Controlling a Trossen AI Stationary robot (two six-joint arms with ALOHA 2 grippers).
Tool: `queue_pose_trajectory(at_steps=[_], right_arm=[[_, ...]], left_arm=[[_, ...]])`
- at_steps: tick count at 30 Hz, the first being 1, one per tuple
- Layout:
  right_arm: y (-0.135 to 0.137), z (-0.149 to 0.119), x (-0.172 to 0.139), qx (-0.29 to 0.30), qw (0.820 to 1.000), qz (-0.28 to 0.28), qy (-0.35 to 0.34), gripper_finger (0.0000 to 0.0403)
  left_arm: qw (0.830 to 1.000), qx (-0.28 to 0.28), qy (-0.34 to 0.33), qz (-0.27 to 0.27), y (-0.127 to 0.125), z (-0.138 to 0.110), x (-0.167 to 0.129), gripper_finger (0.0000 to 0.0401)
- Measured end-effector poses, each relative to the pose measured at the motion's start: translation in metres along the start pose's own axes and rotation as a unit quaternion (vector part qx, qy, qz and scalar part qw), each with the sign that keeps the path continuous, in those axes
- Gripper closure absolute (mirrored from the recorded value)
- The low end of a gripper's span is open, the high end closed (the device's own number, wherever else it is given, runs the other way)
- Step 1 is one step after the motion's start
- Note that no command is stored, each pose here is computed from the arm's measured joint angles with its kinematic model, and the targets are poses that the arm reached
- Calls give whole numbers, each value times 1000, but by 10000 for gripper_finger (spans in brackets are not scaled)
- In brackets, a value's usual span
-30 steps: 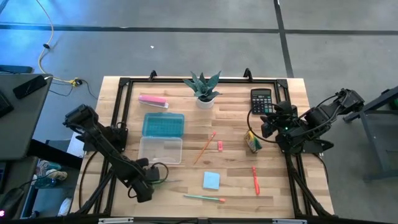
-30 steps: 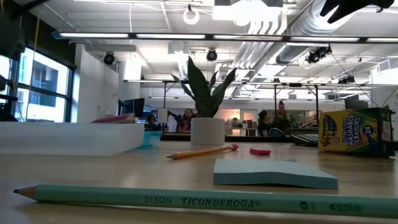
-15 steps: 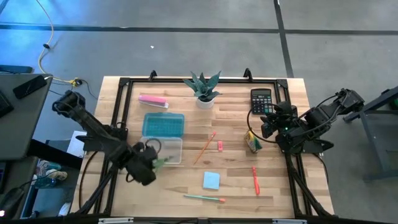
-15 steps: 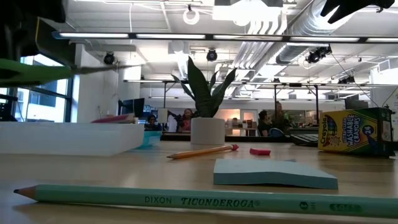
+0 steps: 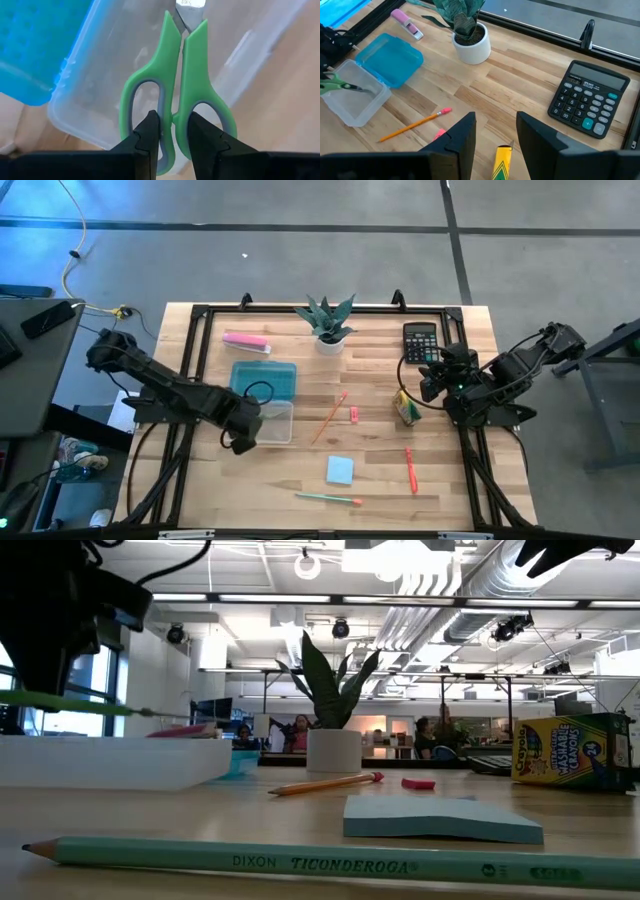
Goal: Pack school essentials
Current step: Put the green scissors into the blue supply box, then put the orange pen into the blue supply box
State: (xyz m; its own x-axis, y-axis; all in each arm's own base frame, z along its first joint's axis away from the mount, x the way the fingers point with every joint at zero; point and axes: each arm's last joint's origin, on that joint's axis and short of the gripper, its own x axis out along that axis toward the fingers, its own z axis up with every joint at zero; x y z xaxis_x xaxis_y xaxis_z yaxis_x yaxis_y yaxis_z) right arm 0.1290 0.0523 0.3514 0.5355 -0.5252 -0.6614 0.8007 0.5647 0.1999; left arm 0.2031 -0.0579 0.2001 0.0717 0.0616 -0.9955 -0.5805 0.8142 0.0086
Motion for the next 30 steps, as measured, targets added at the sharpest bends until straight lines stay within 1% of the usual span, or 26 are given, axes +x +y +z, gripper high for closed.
queue_pose_trajectory(at_steps=[3,6,14,20,26,30], right_arm=[[0,0,0,0,1000,0,0,269],[0,0,0,0,1000,0,0,269],[0,0,0,0,1000,0,0,269],[0,0,0,0,1000,0,0,269],[0,0,0,2,1000,2,5,269],[1,-2,0,13,1000,7,27,269]], left_arm=[[999,-2,25,21,2,3,7,332],[999,8,42,24,2,5,12,332],[997,-11,74,23,2,13,23,323],[996,-51,67,12,4,20,25,290],[997,-52,58,-16,5,27,24,252],[996,-62,65,-30,9,28,20,237]])
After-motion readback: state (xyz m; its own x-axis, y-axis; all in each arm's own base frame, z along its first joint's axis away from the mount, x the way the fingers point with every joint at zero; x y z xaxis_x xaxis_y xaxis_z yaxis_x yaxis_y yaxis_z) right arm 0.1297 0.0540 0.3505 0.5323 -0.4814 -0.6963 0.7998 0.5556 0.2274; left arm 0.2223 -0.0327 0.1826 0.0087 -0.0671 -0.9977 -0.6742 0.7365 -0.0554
